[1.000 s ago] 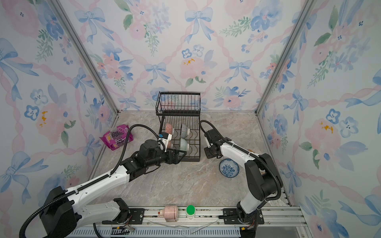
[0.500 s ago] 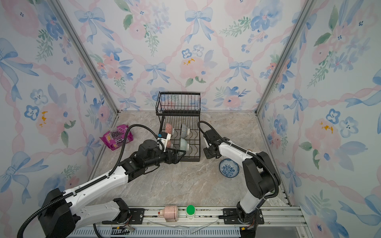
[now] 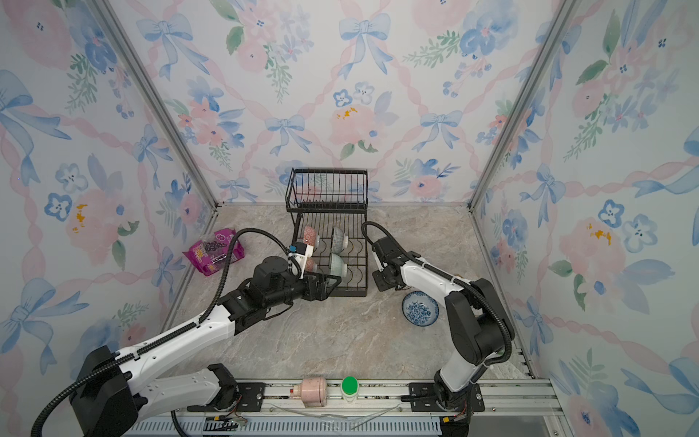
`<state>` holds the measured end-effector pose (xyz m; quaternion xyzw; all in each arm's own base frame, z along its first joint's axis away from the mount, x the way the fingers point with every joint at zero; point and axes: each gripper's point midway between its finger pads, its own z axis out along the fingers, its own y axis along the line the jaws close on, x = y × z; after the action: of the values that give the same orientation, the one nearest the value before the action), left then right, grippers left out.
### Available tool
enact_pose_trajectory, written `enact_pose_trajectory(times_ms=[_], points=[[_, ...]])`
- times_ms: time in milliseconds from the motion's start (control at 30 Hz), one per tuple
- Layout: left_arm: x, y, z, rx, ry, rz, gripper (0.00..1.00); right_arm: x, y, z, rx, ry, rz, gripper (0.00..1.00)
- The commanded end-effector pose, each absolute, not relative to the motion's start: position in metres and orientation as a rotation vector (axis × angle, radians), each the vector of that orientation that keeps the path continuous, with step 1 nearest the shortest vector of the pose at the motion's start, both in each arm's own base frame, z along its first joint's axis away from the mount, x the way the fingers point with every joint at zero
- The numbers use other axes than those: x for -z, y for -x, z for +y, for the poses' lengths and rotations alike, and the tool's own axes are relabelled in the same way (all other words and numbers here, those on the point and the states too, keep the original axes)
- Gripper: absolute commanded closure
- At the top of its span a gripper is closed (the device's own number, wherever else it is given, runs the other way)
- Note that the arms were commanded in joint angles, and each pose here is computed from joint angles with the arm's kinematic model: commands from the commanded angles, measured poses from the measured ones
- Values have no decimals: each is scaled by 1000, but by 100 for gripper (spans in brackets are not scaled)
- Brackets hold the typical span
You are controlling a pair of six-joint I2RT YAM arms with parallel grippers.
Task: Load bowls into a dish rack
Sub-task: Move the bowl to the center of the table.
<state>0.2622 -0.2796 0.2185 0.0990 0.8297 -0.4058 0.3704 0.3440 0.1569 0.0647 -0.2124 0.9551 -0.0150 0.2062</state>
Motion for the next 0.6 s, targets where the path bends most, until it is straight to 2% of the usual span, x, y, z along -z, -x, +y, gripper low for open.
enact_pose_trajectory(times_ms=[0, 233, 567], points=[[-212, -260, -283, 1048, -259, 2139, 2, -67, -333, 177, -15, 665, 2654, 90], [-207, -261, -288, 1049, -272, 2154, 2, -61, -321, 186, -34, 713, 2662, 90], [-206, -258, -286, 1038, -271, 2158, 2, -60, -318, 190, -37, 717, 2659, 82]])
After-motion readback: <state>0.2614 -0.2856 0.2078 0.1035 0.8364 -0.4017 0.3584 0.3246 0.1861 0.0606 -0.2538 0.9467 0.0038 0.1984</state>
